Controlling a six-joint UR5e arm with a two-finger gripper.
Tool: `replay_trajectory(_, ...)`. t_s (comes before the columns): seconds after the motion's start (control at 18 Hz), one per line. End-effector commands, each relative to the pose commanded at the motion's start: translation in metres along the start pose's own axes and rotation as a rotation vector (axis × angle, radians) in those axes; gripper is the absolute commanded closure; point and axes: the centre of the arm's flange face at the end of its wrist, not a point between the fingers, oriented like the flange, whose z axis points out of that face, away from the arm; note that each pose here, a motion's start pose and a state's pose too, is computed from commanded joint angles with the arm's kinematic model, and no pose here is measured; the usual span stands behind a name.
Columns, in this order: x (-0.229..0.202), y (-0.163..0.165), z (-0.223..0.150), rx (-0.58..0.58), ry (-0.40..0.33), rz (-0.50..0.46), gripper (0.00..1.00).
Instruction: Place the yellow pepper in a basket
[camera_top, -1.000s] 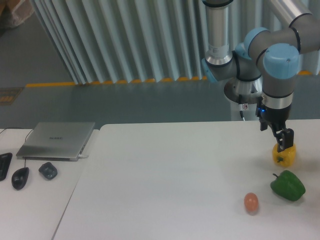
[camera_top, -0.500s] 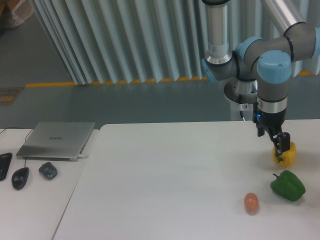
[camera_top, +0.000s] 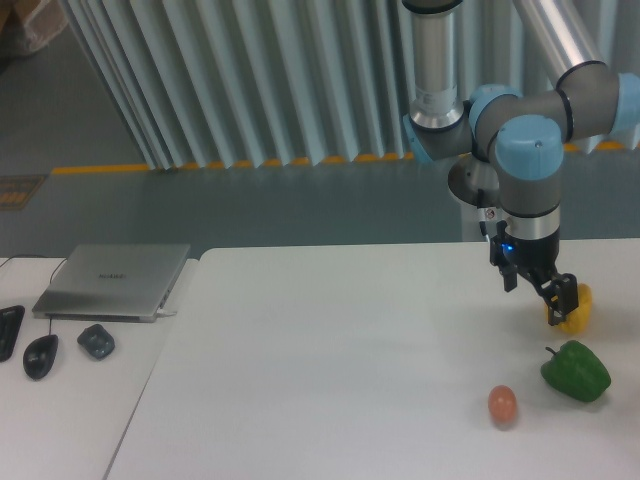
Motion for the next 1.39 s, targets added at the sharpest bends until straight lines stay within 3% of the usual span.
replay_trajectory(0.11, -0.013, 0.023, 0.009, -0.008, 0.018, -0.074, 0.00)
replay_trajectory(0.22, -0.026, 0.042, 0.014, -0.015, 0.032, -0.210, 0.00)
replay_trajectory(0.39, -0.025, 0.057, 0.011, 0.017, 0.056, -0.259, 0.00)
replay_trajectory(1.06, -0.015, 0.048, 0.026, -0.001, 0.090, -0.225, 0.00)
replay_trajectory(1.39, -0.015, 0.040, 0.047, -0.092, 0.080, -0.192, 0.00)
